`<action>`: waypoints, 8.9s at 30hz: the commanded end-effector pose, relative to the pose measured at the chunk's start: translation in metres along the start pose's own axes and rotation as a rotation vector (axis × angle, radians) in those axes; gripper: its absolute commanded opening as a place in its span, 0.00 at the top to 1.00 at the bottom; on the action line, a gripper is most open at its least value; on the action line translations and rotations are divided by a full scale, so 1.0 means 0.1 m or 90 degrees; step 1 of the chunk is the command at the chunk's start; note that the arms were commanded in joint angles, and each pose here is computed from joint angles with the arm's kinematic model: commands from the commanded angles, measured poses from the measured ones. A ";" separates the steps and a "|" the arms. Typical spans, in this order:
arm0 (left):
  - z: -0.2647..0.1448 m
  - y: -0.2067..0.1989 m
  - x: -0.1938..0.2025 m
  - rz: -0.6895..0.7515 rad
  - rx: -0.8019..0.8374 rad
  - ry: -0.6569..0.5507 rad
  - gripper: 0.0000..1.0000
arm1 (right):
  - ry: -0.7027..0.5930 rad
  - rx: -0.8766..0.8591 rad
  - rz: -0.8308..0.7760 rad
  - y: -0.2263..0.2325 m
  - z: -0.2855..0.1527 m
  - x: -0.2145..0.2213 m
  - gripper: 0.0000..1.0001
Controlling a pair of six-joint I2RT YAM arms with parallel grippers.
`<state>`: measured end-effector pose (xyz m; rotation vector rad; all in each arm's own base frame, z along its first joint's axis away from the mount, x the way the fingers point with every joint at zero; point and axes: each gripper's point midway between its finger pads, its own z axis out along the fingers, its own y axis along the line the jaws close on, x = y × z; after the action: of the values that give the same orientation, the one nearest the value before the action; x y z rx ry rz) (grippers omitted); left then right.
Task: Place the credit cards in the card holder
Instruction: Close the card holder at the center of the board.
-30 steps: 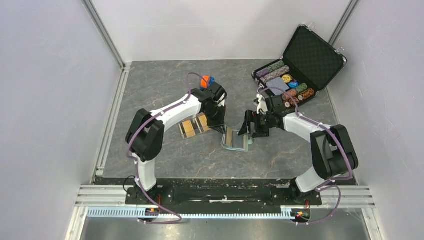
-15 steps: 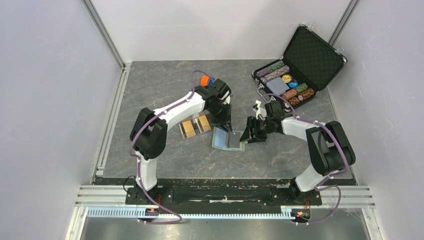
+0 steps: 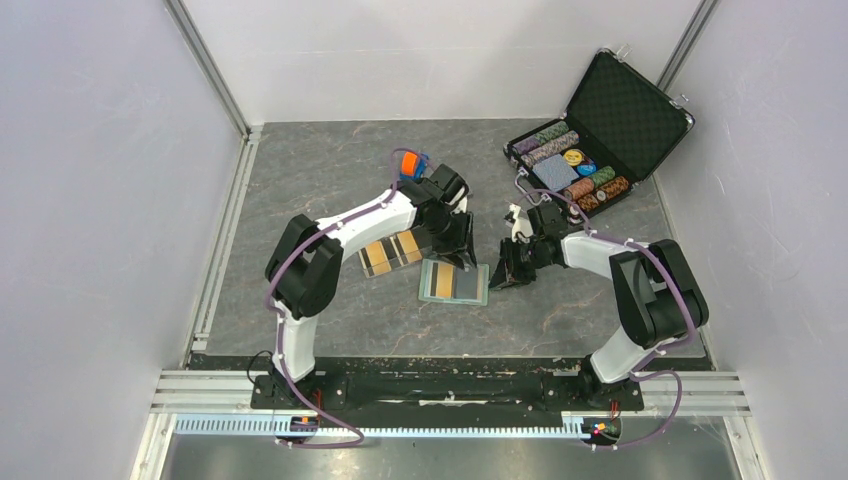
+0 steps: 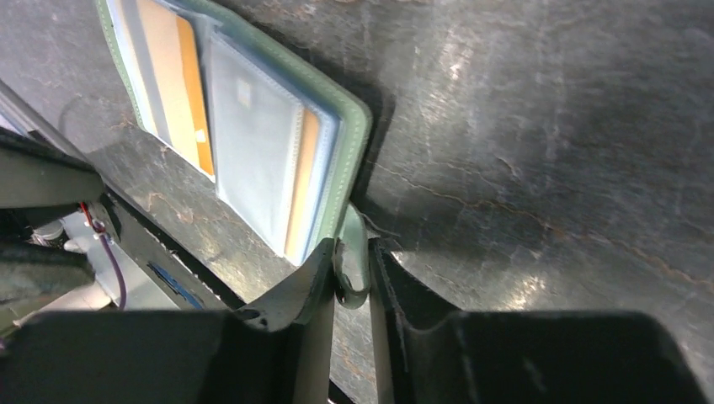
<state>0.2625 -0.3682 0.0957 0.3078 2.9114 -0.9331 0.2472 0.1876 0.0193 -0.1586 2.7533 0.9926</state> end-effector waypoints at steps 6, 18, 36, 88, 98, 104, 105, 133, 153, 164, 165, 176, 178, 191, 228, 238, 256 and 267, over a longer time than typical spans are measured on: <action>-0.25 0.46 0.12 0.007 -0.097 -0.033 0.49 | 0.028 0.097 -0.068 -0.19 -0.17 -0.03 0.98; -0.38 1.17 0.30 -0.035 -0.185 -0.048 0.38 | 0.047 0.120 -0.092 -0.23 -0.27 0.03 1.00; -0.09 0.93 0.17 -0.098 -0.038 -0.063 0.35 | 0.043 0.075 -0.088 -0.14 -0.20 0.07 1.00; 0.14 0.84 0.53 -0.052 -0.014 -0.112 0.46 | 0.161 0.129 -0.085 -0.32 -0.44 0.64 1.00; 0.38 0.66 0.46 -0.035 0.007 -0.077 0.49 | 0.145 0.077 -0.085 -0.21 -0.34 0.57 1.00; 0.24 0.37 0.37 -0.011 0.079 -0.098 0.57 | 0.139 0.035 -0.079 -0.13 -0.27 0.58 1.00; 0.20 0.34 0.36 -0.008 0.085 -0.103 0.59 | 0.138 0.035 -0.077 -0.13 -0.26 0.58 1.00; -0.04 0.11 0.47 0.025 0.035 -0.057 0.88 | 0.124 -0.039 -0.052 0.09 -0.14 0.48 1.00; 0.52 -0.14 0.68 0.002 0.140 0.055 0.62 | 0.107 -0.049 -0.037 0.14 -0.13 0.46 0.88; 0.40 0.07 0.63 0.054 0.030 0.042 0.97 | 0.048 -0.062 -0.078 0.34 -0.28 0.13 0.52; 0.40 0.11 0.63 0.057 0.013 0.046 0.98 | 0.045 -0.073 -0.082 0.38 -0.28 0.11 0.53; 0.48 0.28 0.67 0.079 -0.050 0.072 0.98 | 0.028 -0.085 -0.091 0.36 -0.32 -0.01 0.62; 0.50 0.30 0.68 0.082 -0.059 0.078 0.98 | 0.027 -0.091 -0.096 0.37 -0.31 -0.03 0.67; 0.50 0.23 0.66 0.106 -0.067 0.070 0.85 | 0.045 -0.154 -0.080 0.36 -0.09 -0.03 0.95; 0.52 -0.31 0.55 0.024 0.131 0.053 0.67 | 0.058 -0.095 -0.034 0.12 0.06 0.07 1.00; 0.51 -0.31 0.52 0.020 0.120 0.044 0.98 | 0.056 -0.098 -0.037 0.13 0.05 0.07 1.00; 0.25 -0.04 0.51 0.038 -0.005 0.011 0.98 | 0.051 -0.102 -0.042 0.18 0.01 0.04 1.00; 0.31 -0.04 0.58 0.042 0.007 0.039 0.98 | 0.050 -0.102 -0.047 0.19 0.00 0.03 1.00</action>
<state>0.1976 -0.3732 0.0469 0.3569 3.0058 -0.9079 0.2318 0.1993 0.0186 -0.2910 2.7662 1.2223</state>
